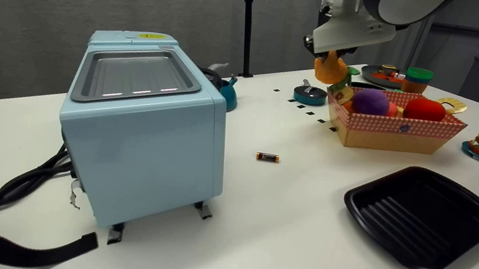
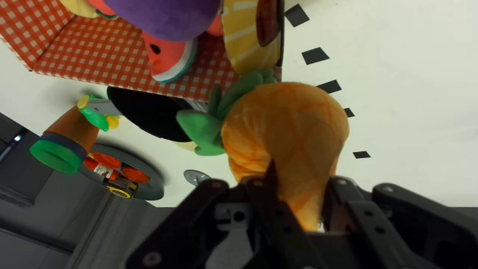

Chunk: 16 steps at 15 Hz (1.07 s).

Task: Place the pineapple toy inside the basket

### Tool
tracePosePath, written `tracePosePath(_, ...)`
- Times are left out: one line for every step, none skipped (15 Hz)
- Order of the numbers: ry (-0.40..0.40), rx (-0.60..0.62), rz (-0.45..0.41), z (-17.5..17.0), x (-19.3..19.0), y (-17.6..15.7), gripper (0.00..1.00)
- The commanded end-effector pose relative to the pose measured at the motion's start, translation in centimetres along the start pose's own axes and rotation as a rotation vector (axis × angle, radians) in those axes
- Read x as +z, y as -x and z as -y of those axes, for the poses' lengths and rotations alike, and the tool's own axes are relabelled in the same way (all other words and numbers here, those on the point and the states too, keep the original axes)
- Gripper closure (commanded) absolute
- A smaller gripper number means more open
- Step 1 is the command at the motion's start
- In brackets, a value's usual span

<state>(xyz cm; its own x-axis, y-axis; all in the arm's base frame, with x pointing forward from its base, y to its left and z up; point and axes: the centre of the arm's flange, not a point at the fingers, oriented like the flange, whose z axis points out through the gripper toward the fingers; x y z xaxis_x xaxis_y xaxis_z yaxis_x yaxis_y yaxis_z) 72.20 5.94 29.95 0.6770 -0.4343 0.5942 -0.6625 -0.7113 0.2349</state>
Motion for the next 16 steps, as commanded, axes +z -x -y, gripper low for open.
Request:
tracePosePath(0.068,0.066,-0.025,-1.3,-0.6,0.4,0.95)
tracePosePath(0.087,0.083,-0.029,-1.4,-0.6,0.4,0.95)
tracePosePath(0.113,0.098,-0.030,-1.5,-0.5,0.5,0.95)
tracePosePath(0.133,0.111,-0.027,-1.6,-0.4,0.6,0.95)
tracePosePath(0.156,0.117,-0.023,-1.8,-0.4,0.7,0.95)
tracePosePath(0.170,0.120,-0.014,-1.8,-0.4,0.9,0.95)
tracePosePath(0.177,0.112,0.002,-1.9,-0.4,1.1,0.95)
tracePosePath(0.191,0.101,0.016,-1.9,-0.5,1.3,0.95)
tracePosePath(0.197,0.094,0.031,-1.9,-0.6,1.5,0.95)
tracePosePath(0.206,0.091,0.044,-1.9,-0.8,1.6,0.95)
tracePosePath(0.224,0.093,0.051,-1.9,-0.9,1.7,0.95)
tracePosePath(0.247,0.105,0.058,-2.0,-1.0,1.8,0.95)
tracePosePath(0.254,0.109,0.067,-2.0,-1.2,1.9,0.95)
tracePosePath(0.289,0.117,0.061,-2.1,-1.2,1.9,0.95)
tracePosePath(0.319,0.121,0.060,-2.3,-1.2,2.0,0.95)
tracePosePath(0.346,0.124,0.057,-2.5,-1.2,2.0,0.95)
